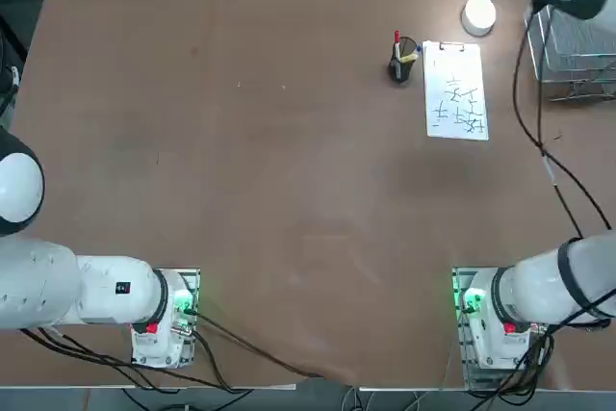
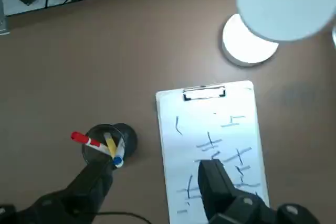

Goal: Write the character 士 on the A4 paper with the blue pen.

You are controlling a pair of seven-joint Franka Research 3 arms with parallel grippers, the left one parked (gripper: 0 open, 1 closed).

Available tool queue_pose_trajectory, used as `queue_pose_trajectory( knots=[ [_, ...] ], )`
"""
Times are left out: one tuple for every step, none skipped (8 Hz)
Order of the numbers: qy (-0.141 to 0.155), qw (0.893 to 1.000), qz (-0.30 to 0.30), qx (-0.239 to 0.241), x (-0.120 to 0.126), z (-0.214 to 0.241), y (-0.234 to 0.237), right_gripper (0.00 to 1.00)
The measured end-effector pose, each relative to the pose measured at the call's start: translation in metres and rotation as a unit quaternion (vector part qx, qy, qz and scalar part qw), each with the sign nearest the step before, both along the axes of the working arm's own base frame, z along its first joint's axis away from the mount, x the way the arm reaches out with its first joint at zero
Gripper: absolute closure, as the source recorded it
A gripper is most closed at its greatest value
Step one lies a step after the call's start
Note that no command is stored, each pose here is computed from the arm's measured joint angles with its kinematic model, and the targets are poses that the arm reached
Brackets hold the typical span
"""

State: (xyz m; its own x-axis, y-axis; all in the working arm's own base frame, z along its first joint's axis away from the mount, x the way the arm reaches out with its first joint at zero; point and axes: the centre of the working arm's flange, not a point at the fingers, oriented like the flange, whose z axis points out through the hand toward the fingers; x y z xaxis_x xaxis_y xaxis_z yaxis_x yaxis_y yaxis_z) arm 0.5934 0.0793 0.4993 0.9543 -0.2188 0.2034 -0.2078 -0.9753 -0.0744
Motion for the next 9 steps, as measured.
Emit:
queue_pose_trajectory(
  knots=[
    [0.012, 1.0, -0.02, 0.004, -0.008, 0.02, -0.021, 0.0],
    [0.031, 0.999, -0.042, 0.014, -0.017, 0.04, -0.043, 0.0],
    [0.053, 0.997, -0.053, 0.026, -0.026, 0.061, -0.064, 0.0],
    [0.07, 0.996, -0.048, 0.032, -0.034, 0.082, -0.081, 0.0],
    [0.08, 0.996, -0.037, 0.032, -0.039, 0.099, -0.096, 0.0],
    [0.087, 0.996, -0.012, 0.03, -0.043, 0.111, -0.11, 0.0],
    [0.096, 0.995, 0.014, 0.028, -0.048, 0.12, -0.118, 0.0],
    [0.101, 0.994, 0.028, 0.027, -0.052, 0.129, -0.122, 0.0],
    [0.098, 0.994, 0.037, 0.025, -0.053, 0.138, -0.122, 0.0]
  ],
)
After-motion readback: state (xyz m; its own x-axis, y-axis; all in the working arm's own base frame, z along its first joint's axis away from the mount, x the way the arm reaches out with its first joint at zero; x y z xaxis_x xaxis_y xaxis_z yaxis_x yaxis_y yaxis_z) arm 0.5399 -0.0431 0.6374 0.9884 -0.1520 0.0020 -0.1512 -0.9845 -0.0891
